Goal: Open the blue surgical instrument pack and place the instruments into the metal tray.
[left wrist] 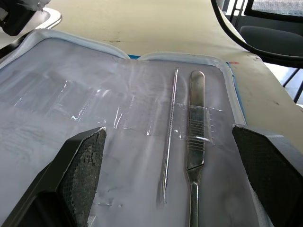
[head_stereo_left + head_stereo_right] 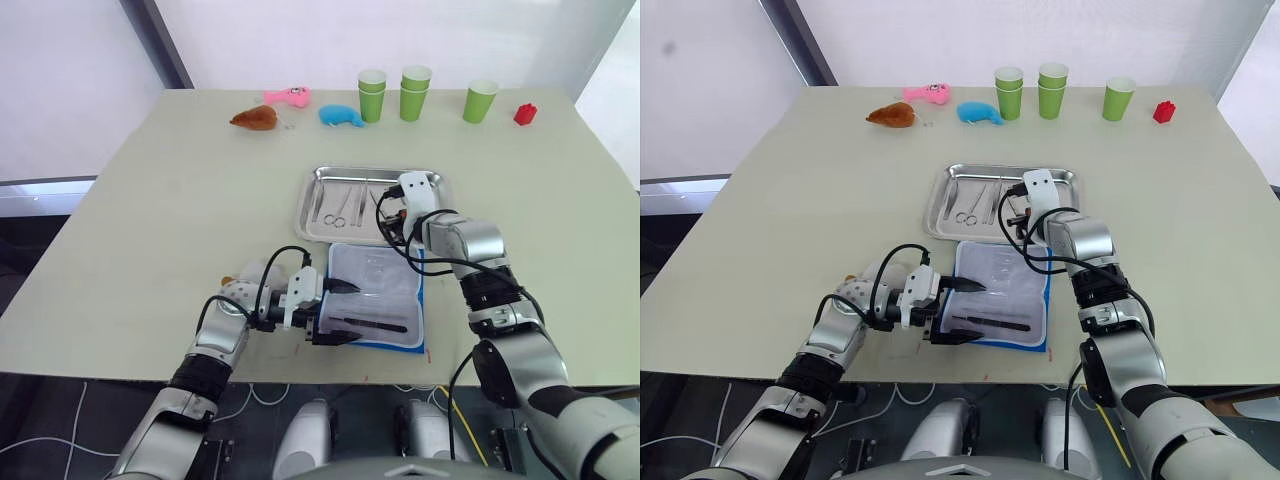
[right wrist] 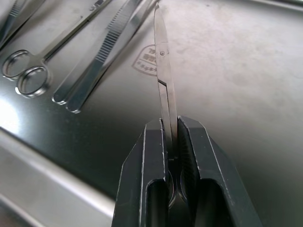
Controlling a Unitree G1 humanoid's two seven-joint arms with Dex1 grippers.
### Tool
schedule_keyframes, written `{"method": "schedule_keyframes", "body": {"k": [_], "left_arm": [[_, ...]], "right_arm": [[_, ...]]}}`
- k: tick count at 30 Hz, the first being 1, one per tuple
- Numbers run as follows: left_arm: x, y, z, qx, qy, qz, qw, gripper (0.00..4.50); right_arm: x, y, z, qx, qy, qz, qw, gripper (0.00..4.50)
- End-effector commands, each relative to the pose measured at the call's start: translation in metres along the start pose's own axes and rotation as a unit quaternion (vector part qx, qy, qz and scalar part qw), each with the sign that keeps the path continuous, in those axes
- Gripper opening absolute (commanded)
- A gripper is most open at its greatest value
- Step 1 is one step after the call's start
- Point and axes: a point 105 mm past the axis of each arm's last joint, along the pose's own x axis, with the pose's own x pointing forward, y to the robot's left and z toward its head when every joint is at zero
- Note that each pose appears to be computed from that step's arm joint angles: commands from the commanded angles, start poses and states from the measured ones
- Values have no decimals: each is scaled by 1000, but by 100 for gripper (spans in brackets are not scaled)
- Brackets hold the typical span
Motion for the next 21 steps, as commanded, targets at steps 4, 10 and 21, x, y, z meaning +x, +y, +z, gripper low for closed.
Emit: {"method": "schedule_keyframes", "body": {"k": [4,10,21], "left_arm": [[1,-11,-41,-82,52,12,995,450],[0,-11,-41,-83,53,11,995,450],[0,-10,-42,-82,54,10,995,450]], "right_arm": [[-17,-3,28,-12,-46,9,999,324],[-45,2,41,-40,-90,70,993,447],[-98,17,5,-137,-163,217,953,447]]}}
